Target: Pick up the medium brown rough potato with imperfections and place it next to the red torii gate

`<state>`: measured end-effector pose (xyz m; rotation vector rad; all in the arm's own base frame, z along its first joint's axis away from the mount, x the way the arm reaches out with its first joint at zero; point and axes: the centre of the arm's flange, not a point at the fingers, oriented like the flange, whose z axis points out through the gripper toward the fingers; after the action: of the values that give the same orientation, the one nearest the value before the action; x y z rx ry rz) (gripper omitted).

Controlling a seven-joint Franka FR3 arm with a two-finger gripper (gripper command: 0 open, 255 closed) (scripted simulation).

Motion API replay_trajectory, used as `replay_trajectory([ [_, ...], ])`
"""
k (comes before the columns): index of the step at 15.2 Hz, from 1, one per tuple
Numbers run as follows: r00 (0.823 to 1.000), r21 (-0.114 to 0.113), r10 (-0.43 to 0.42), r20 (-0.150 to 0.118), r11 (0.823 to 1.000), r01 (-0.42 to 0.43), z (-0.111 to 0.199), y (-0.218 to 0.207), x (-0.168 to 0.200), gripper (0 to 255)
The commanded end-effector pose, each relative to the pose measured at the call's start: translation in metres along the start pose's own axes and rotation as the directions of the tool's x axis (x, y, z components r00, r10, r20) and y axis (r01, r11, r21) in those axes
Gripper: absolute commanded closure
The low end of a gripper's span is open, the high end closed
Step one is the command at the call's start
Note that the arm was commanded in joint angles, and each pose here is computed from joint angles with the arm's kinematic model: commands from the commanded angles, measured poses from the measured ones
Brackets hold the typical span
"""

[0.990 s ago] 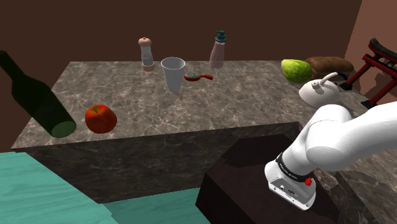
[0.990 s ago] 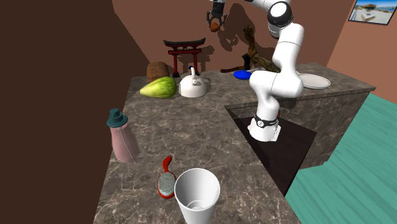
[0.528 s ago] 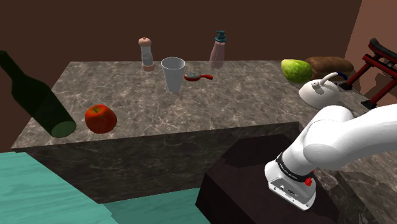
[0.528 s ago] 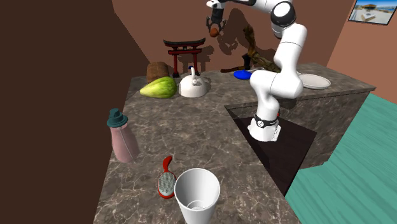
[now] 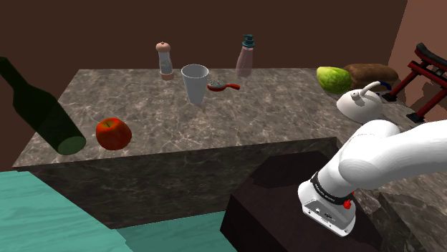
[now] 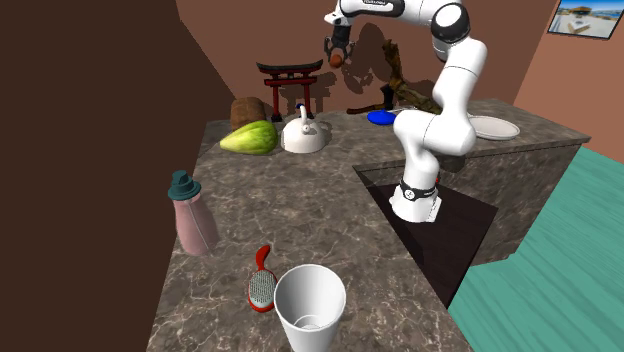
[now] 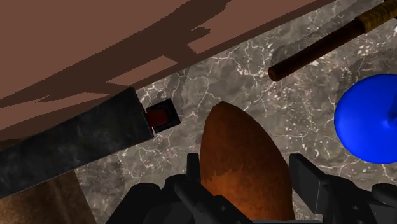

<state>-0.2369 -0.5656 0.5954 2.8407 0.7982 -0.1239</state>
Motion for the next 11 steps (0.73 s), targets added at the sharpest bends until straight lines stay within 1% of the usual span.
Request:
replay_trajectory([
  [1, 1.000, 0.000, 0.000, 0.000, 1.000, 0.000, 0.011, -0.001, 0.001, 255],
  [11, 1.000, 0.000, 0.000, 0.000, 1.000, 0.000, 0.062, -0.010, 0.008, 255],
])
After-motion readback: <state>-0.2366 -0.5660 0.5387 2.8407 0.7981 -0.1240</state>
